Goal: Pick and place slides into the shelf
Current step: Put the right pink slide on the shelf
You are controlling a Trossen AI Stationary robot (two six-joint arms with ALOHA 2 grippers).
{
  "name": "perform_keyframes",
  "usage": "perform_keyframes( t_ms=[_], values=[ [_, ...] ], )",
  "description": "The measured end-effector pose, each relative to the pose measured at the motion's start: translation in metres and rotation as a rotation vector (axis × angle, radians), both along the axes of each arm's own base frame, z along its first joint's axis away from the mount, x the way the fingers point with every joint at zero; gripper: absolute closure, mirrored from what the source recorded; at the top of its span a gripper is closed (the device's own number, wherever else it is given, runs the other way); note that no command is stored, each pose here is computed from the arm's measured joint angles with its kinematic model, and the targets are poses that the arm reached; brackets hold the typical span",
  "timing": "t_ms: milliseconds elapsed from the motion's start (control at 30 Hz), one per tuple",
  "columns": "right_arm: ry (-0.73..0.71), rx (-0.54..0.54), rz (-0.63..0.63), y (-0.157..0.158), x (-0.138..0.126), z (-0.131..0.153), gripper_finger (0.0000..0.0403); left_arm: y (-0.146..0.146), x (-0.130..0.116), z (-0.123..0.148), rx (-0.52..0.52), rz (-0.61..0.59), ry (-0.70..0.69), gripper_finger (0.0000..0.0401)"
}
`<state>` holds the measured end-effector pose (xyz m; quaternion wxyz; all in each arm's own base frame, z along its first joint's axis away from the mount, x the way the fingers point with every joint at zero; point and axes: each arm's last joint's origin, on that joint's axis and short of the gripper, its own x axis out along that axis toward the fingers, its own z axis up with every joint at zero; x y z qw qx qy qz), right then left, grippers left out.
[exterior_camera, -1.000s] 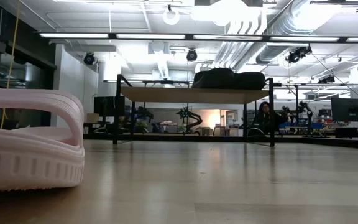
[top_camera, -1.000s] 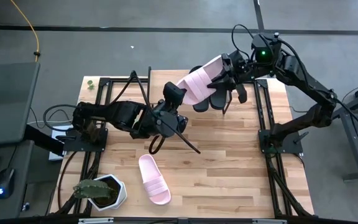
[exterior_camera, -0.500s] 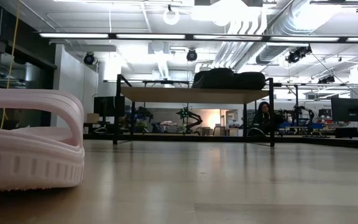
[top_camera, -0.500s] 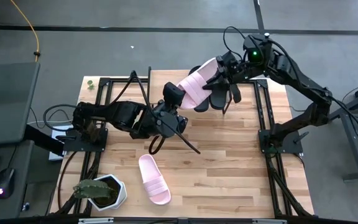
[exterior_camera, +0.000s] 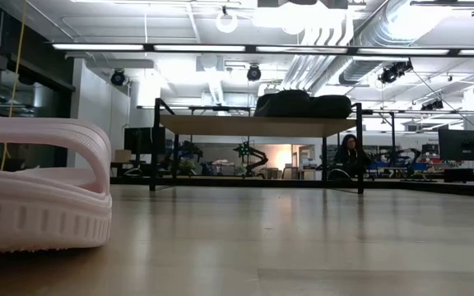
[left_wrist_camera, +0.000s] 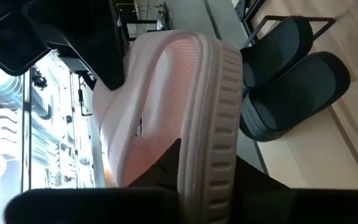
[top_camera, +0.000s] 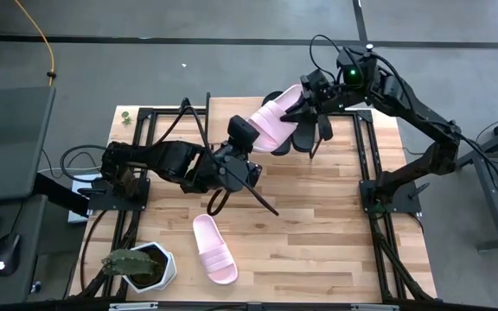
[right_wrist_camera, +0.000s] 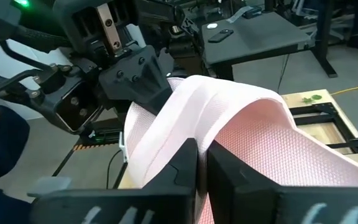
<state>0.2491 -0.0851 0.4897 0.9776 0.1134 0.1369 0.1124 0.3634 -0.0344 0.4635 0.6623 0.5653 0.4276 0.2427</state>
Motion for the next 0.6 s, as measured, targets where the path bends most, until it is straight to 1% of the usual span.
perform_keyframes(
  t_ms=[67,233,333,500,600],
  values=[
    [0.002,-0.006,-0.020,-0.001,0.000,0.000,0.0391,0.000,0.000,0.000,0.000,0.001,-0.001,0.0359],
    [0.003,-0.019,-0.055,-0.003,-0.001,0.000,0.0371,0.000,0.000,0.000,0.001,0.005,-0.005,0.0378],
    [0.003,-0.023,-0.071,-0.007,-0.002,0.000,0.0356,0.000,0.000,0.000,-0.004,0.010,-0.015,0.0378],
    [0.005,-0.025,-0.110,-0.014,-0.005,0.000,0.0331,0.001,0.000,0.000,-0.003,0.021,-0.024,0.0363],
    [0.011,-0.036,-0.156,-0.019,-0.007,0.000,0.0319,0.001,0.000,0.001,0.009,0.037,-0.027,0.0368]
  ],
)
